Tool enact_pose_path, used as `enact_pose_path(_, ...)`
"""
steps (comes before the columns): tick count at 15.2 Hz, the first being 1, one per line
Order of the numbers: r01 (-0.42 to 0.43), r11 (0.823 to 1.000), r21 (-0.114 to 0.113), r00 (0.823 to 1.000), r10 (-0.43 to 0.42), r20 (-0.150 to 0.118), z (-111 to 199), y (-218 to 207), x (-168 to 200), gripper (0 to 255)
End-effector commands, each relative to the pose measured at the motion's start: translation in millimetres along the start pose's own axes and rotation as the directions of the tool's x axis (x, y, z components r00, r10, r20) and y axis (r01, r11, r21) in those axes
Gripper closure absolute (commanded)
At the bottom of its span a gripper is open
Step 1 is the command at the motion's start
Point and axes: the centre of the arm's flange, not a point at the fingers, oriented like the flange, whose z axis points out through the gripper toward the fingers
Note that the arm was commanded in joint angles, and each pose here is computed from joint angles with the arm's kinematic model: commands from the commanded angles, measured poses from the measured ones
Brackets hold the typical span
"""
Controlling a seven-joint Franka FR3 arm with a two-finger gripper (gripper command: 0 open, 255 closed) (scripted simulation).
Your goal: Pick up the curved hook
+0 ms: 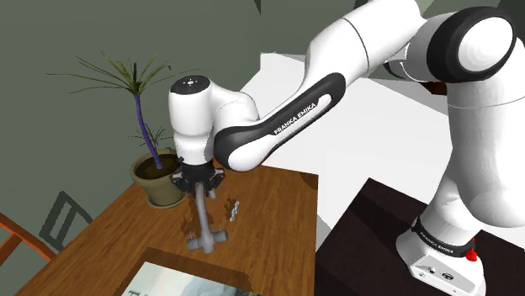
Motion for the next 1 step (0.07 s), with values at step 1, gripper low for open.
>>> enact_pose_path(1, 0.000, 1.000, 0.000, 1.000, 0.000, 0.000, -3.1, -1.0, -0.4, 255)
